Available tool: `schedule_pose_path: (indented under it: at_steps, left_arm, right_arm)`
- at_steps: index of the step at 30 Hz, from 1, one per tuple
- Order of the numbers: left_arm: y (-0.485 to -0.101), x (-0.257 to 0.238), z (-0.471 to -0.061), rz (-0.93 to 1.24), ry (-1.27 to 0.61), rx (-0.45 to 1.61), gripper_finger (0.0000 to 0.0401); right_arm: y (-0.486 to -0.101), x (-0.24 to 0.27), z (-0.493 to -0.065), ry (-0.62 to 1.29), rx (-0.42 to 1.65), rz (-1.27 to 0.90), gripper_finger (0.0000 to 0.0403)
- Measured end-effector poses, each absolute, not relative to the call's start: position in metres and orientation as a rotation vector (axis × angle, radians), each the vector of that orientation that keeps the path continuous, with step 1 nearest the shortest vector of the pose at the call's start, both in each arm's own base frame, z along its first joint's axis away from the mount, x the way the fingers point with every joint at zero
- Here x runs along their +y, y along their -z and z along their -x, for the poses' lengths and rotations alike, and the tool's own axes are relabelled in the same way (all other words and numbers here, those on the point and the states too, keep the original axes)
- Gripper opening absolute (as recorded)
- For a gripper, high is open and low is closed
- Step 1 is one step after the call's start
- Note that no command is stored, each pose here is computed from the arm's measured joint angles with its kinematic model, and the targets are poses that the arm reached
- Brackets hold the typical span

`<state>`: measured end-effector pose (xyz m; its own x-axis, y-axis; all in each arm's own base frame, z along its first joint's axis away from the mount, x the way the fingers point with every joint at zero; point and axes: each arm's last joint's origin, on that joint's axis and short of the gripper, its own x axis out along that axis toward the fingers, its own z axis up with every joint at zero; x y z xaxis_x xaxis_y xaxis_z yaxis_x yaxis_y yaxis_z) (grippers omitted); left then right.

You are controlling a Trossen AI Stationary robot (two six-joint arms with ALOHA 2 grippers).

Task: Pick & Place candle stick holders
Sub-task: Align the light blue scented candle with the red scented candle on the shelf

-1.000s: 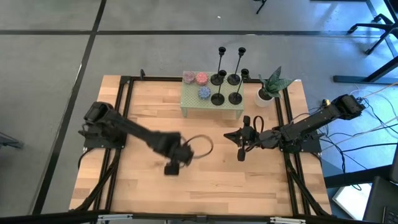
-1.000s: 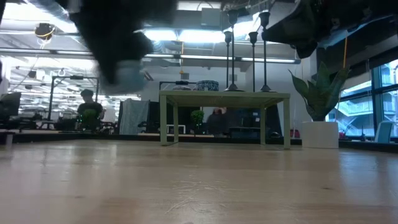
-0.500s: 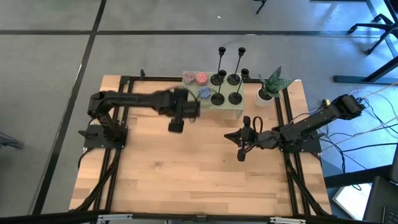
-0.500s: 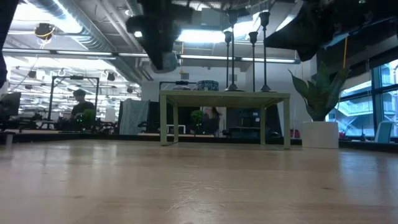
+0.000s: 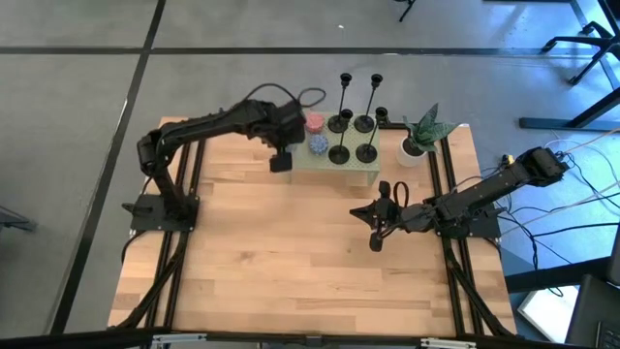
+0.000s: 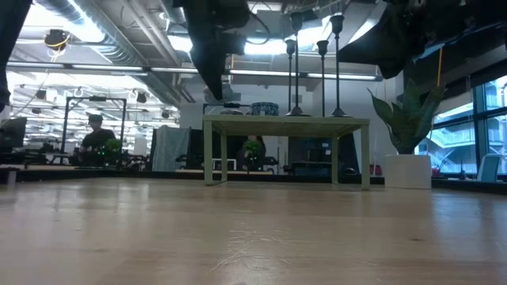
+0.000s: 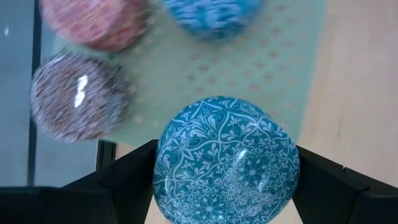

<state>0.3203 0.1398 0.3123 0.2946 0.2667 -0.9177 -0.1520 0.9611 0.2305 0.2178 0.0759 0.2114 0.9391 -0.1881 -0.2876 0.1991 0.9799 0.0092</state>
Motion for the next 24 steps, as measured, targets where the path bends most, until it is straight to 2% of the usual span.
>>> schedule_pose_path:
  at_steps: [4,9,24]
  left_arm:
    - [-0.310,0.152,-0.321,-0.025,-0.358,1.208,0.0302]
    - [-0.297,0.156,-0.326,0.013,-0.367,1.243,0.0302]
    - [-0.287,0.151,-0.337,-0.052,-0.315,1.264,0.0312]
  right_arm:
    - [-0.211,0.076,-0.218,0.198,0.290,-0.036,0.0016]
    - [-0.211,0.076,-0.218,0.198,0.289,-0.037,0.0016]
    - [-0.211,0.076,-0.218,0.201,0.293,-0.036,0.0016]
